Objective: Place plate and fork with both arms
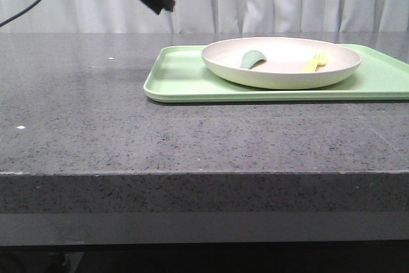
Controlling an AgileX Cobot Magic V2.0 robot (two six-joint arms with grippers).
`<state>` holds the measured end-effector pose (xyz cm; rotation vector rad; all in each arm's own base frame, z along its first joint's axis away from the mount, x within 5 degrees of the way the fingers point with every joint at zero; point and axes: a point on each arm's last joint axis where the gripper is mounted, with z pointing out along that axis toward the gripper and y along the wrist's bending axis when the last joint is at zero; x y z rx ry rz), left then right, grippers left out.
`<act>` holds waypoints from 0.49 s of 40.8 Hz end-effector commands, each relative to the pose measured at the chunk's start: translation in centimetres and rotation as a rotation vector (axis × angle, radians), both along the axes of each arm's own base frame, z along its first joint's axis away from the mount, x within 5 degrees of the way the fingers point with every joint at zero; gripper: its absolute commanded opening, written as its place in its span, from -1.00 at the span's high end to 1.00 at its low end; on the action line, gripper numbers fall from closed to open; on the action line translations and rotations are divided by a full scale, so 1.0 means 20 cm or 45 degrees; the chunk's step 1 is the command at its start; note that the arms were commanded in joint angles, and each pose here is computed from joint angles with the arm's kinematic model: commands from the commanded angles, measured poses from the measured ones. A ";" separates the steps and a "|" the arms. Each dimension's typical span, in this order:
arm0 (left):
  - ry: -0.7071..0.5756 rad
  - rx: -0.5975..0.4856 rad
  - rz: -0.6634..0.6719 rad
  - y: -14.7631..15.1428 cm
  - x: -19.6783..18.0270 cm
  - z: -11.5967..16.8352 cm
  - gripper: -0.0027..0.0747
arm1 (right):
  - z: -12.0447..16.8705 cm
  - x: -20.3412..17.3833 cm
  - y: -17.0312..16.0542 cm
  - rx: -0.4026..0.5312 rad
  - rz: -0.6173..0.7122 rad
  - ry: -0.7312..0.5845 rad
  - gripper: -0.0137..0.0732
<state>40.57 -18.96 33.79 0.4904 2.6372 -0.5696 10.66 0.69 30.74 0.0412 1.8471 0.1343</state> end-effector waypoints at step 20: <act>-0.370 0.077 0.165 0.32 -0.41 0.29 0.98 | 0.10 0.01 0.00 0.000 -0.011 -0.144 -0.81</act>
